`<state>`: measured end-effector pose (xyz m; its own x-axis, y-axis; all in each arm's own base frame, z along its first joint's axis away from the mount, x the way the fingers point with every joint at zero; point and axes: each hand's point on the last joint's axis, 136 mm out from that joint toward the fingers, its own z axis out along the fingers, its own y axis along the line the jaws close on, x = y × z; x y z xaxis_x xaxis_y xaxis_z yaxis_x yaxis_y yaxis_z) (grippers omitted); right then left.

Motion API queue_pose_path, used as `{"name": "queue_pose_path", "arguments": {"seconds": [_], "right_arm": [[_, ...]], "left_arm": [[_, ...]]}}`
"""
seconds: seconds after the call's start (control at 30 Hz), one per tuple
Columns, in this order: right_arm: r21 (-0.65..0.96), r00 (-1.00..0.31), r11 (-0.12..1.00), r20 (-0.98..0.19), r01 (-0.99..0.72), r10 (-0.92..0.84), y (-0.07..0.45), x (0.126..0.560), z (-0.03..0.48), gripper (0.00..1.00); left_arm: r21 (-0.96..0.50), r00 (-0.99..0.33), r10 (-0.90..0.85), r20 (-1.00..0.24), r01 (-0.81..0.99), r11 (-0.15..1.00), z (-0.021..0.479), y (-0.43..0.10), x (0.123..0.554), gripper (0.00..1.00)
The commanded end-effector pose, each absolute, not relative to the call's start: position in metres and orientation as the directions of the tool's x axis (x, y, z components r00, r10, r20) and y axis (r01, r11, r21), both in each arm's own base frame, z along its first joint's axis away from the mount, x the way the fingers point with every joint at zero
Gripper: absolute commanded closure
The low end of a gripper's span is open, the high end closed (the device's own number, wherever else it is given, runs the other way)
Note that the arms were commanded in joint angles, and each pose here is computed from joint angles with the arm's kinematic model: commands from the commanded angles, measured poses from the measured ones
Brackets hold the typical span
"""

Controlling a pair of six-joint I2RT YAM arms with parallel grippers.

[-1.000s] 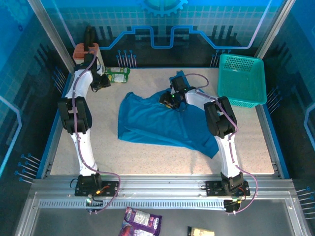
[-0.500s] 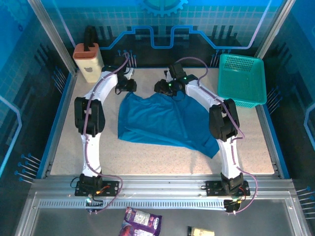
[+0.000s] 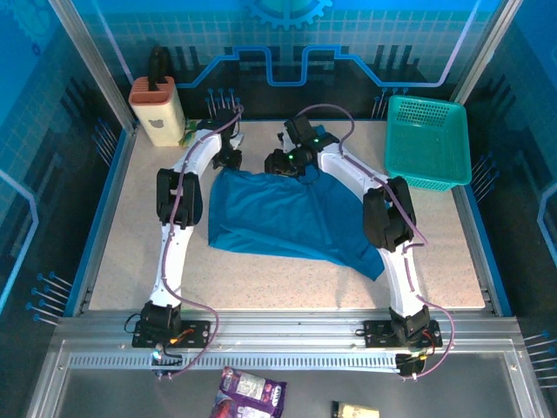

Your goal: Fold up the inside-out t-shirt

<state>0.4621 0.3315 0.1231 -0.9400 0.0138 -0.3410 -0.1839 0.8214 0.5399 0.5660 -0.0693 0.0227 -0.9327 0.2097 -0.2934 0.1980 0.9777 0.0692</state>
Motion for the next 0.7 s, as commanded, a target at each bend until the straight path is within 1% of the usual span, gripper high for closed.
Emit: {"name": "queue_pose_path", "arguments": {"seconds": [0.0, 0.03, 0.1, 0.2, 0.3, 0.43, 0.57, 0.67], "right_arm": [[0.523, -0.952, 0.832, -0.305, -0.186, -0.021, 0.334, 0.445, 0.11, 0.57], [0.522, -0.954, 0.833, -0.299, -0.185, -0.024, 0.335, 0.442, 0.108, 0.57], [0.521, -0.955, 0.833, -0.294, -0.186, -0.03, 0.336, 0.438, 0.105, 0.57], [0.518, -0.957, 0.834, -0.289, -0.188, -0.036, 0.337, 0.433, 0.104, 0.57], [0.514, -0.956, 0.837, -0.289, -0.188, -0.038, 0.335, 0.43, 0.103, 0.57], [0.5, -0.951, 0.845, -0.308, -0.191, -0.033, 0.329, 0.43, 0.109, 0.58], [0.487, -0.946, 0.856, -0.323, -0.174, -0.008, 0.319, 0.43, 0.114, 0.59], [0.48, -0.943, 0.865, -0.333, -0.149, 0.022, 0.306, 0.432, 0.116, 0.59]], "left_arm": [[0.123, -0.923, 0.244, -0.296, 0.217, 0.969, 0.026, -0.065, 0.571, 0.73], [0.128, -0.922, 0.245, -0.299, 0.216, 0.968, 0.025, -0.065, 0.572, 0.75], [0.142, -0.922, 0.24, -0.303, 0.205, 0.968, 0.027, -0.061, 0.573, 0.76], [0.143, -0.915, 0.238, -0.325, 0.202, 0.969, 0.037, -0.062, 0.576, 0.84], [0.15, -0.902, 0.232, -0.364, 0.189, 0.97, 0.059, -0.061, 0.578, 0.92], [0.139, -0.871, 0.211, -0.445, 0.165, 0.976, 0.106, -0.062, 0.574, 1.0], [0.07, -0.86, 0.16, -0.485, 0.145, 0.987, 0.147, -0.068, 0.552, 1.0], [-0.002, -0.859, 0.112, -0.499, 0.13, 0.991, 0.167, -0.077, 0.523, 1.0]]}}
